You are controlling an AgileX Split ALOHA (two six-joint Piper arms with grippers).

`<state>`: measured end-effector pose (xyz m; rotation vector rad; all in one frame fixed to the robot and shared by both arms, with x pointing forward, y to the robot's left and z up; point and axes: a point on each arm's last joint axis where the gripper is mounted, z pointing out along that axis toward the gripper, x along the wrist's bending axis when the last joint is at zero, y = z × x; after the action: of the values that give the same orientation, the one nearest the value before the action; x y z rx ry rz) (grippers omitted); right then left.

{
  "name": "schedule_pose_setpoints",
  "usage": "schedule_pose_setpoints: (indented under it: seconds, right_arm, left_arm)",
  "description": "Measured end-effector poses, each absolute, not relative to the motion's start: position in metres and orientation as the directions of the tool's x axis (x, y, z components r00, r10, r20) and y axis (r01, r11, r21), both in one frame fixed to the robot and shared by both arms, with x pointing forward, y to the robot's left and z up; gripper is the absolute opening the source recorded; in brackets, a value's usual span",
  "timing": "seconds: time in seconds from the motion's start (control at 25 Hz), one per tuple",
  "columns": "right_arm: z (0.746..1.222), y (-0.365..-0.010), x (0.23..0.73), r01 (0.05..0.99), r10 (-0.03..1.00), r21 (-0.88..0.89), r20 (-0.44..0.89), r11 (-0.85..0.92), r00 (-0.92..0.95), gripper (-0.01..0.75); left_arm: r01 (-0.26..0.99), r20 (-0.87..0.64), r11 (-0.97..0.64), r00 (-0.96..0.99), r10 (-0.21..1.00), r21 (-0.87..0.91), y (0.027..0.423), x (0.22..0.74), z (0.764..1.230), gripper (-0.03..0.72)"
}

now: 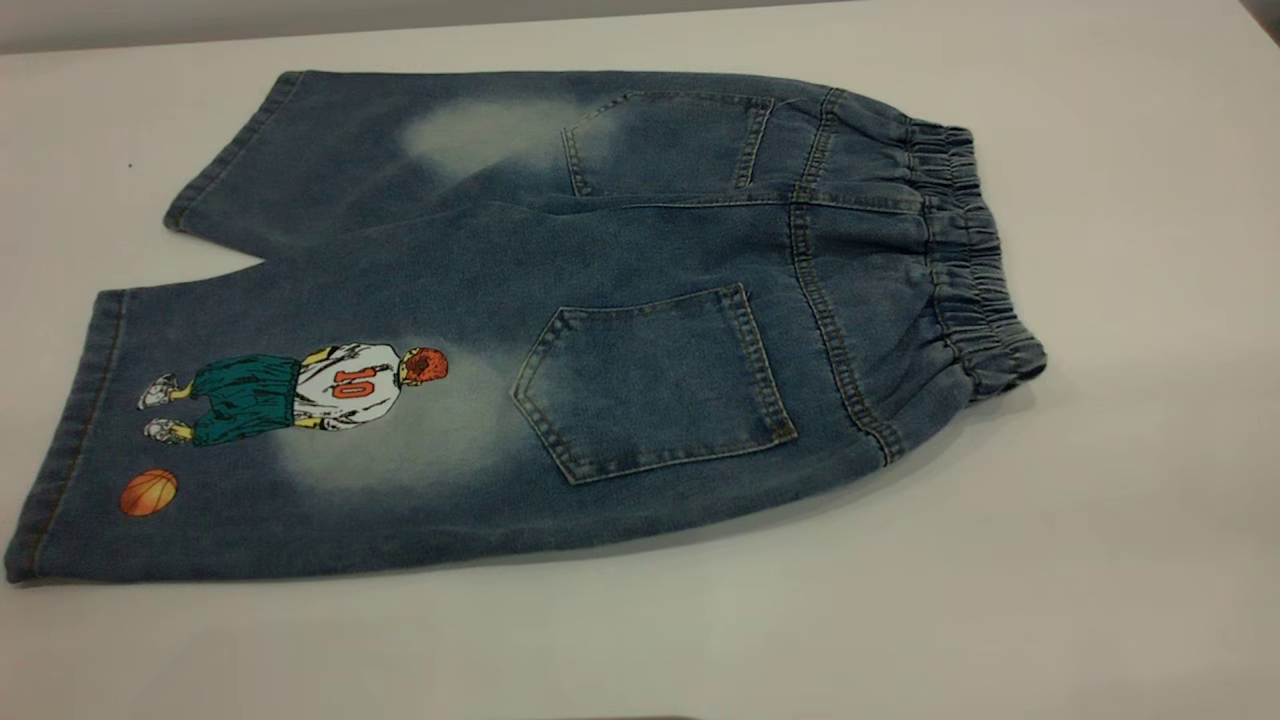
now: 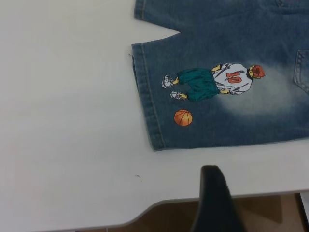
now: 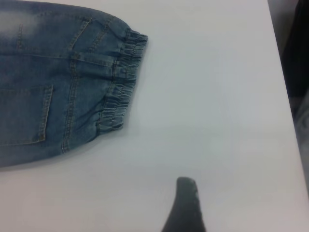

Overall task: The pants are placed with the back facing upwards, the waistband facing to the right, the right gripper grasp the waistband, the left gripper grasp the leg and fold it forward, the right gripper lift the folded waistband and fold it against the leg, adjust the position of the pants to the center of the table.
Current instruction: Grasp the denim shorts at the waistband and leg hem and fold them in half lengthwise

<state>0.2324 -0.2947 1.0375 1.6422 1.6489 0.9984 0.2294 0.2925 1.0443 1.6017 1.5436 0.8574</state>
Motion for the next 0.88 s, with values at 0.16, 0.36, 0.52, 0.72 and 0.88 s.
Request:
schedule_pose_setpoints:
  seconds: [0.16,0.36,0.52,0.72,0.88]
  right_arm:
    - [1.0375,-0.2947,0.2324,0.543,0.994,0.838,0.093,-0.048,-0.055,0.507]
    - [1.0375,-0.2947,0.2324,0.543,0.994,0.838,0.093,-0.048,-0.055,0.507]
    - [1.0375,-0.2947,0.2324,0.543,0.994,0.838,0.093,-0.048,-0.055,0.507]
    - [1.0376,-0.2932,0.2322,0.544,0.992,0.837,0.108,-0.056,-0.064,0.507]
    - [1.0376,-0.2931,0.2322,0.544,0.992,0.837,0.109,-0.056,-0.065,0.507]
  left_arm:
    - [0.504,-0.028,-0.003,0.053,0.998,0.864,0.2925,0.2294,1.0443,0.412]
    - [0.504,-0.028,-0.003,0.053,0.998,0.864,0.2925,0.2294,1.0443,0.412]
    - [0.504,-0.028,-0.003,0.053,0.998,0.864,0.2925,0.2294,1.0443,0.412]
    - [0.504,-0.028,-0.003,0.053,0.998,0.864,0.2925,0.2294,1.0443,0.412]
    - [0.504,-0.028,-0.003,0.053,0.998,0.864,0.2925,0.2294,1.0443,0.412]
